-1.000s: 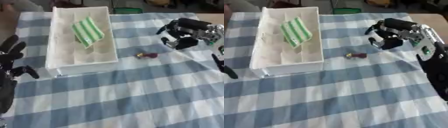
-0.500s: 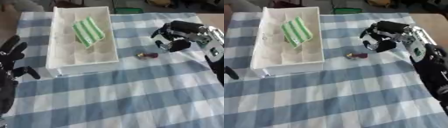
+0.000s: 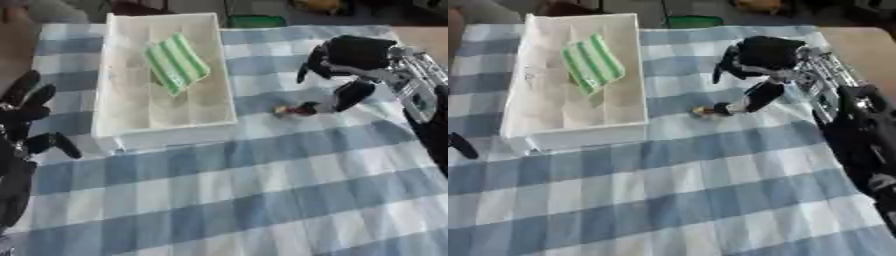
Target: Pick up objects on the table and place them in the box.
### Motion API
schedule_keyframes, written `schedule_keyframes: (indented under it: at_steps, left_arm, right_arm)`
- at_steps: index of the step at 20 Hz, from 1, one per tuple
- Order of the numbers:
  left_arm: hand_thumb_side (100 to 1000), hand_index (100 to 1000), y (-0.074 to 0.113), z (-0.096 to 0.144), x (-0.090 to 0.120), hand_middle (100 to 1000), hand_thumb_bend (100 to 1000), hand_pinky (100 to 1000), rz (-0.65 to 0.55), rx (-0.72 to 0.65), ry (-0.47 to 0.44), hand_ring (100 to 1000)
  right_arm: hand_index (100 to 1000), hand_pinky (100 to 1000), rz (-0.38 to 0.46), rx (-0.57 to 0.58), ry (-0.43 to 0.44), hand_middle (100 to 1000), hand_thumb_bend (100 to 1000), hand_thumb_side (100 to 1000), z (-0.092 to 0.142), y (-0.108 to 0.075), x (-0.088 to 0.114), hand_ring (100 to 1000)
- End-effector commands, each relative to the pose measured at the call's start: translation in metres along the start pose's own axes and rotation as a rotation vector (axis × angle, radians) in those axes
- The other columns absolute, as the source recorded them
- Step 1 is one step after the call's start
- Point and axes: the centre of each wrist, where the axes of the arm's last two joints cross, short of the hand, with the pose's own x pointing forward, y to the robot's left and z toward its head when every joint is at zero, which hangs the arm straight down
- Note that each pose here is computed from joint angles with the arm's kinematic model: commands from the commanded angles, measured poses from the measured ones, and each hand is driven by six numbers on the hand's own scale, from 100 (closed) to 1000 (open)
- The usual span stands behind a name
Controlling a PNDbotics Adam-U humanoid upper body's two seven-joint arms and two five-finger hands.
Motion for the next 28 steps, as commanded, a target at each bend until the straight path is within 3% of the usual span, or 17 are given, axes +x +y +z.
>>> schedule_keyframes:
  at_steps: [1,17,20,21,23,28]
  left_arm:
    - [745,793,0.0,-0.004,0.005,996,186,465,-0.007,-0.008,-0.024,1000]
    - [746,792,-0.001,-0.005,0.005,998,186,465,-0.004,-0.01,-0.029,1000]
    - [746,793,-0.001,-0.005,0.005,997,185,465,-0.003,-0.011,-0.03,1000]
    - [746,792,-0.001,-0.005,0.005,997,185,465,-0.003,-0.01,-0.031,1000]
    - [747,792,-0.001,-0.005,0.005,997,185,465,-0.003,-0.011,-0.031,1000]
    - [747,793,-0.001,-0.005,0.005,998,185,465,-0.002,-0.012,-0.03,1000]
  right_arm:
    - [686,297,0.069,0.007,-0.007,265,443,784,0.001,-0.008,-0.001,304]
    - [672,289,0.06,0.065,-0.004,255,445,748,-0.005,0.022,-0.001,296]
    - [671,285,0.007,0.084,0.018,253,417,745,0.001,0.031,-0.006,294]
    - [666,271,-0.019,0.093,0.029,245,331,773,0.005,0.036,-0.008,287]
    - [662,262,-0.083,0.112,0.049,240,280,781,0.011,0.045,-0.012,282]
    - [656,253,-0.221,0.133,0.09,234,211,782,0.023,0.054,-0.02,277]
